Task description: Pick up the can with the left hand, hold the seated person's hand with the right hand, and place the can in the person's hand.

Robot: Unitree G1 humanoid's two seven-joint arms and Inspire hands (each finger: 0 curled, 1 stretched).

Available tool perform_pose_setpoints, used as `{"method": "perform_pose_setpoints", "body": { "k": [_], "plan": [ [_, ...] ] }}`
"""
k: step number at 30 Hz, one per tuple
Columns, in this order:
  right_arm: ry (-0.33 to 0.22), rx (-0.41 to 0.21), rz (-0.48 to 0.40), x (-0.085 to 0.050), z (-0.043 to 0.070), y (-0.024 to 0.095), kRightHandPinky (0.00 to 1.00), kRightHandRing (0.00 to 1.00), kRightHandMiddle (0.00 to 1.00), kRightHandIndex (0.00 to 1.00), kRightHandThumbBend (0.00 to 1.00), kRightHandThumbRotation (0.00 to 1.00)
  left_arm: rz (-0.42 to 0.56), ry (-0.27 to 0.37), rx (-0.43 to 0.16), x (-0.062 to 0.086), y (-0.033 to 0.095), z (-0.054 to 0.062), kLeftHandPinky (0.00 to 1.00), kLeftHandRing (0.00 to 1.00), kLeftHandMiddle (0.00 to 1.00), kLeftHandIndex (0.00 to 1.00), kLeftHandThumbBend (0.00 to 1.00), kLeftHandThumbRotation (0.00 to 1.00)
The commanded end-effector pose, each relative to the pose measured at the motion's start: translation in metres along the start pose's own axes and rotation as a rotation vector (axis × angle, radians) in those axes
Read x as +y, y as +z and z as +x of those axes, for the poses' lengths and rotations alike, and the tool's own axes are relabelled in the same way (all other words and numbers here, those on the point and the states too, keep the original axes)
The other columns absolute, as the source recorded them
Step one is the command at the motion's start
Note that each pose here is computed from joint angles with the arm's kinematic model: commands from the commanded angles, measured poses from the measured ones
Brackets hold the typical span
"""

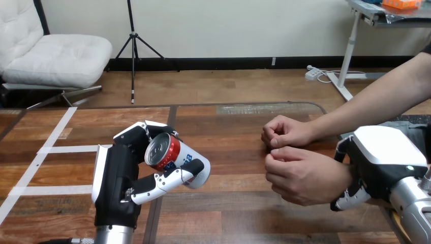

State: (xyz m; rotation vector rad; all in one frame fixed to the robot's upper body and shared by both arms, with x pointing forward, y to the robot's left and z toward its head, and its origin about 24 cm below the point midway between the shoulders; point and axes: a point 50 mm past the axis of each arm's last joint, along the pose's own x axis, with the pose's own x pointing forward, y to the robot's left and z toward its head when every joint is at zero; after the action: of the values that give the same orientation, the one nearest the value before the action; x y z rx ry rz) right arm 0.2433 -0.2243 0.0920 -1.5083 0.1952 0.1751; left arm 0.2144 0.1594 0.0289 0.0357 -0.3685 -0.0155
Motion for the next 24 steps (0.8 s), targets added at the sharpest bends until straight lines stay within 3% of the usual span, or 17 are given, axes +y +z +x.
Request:
{"method": "perform_pose_setpoints", "body": {
  "k": [1,24],
  "plan": [
    [-0.172,-0.031,-0.033,-0.039,-0.003,0.005,0.14,0.21,0.31,0.52,0.88,0.0,-0.016,-0.012,-0.09,-0.006,0.011,0.021,0.39,0.4,0.42,0.44,0.76,0.0],
    [-0.208,-0.093,-0.05,-0.051,-0.008,0.02,0.14,0.21,0.31,0.5,0.91,0.0,-0.007,-0.02,-0.087,-0.007,0.01,0.023,0.39,0.4,0.42,0.44,0.76,0.01]
  ]
}}
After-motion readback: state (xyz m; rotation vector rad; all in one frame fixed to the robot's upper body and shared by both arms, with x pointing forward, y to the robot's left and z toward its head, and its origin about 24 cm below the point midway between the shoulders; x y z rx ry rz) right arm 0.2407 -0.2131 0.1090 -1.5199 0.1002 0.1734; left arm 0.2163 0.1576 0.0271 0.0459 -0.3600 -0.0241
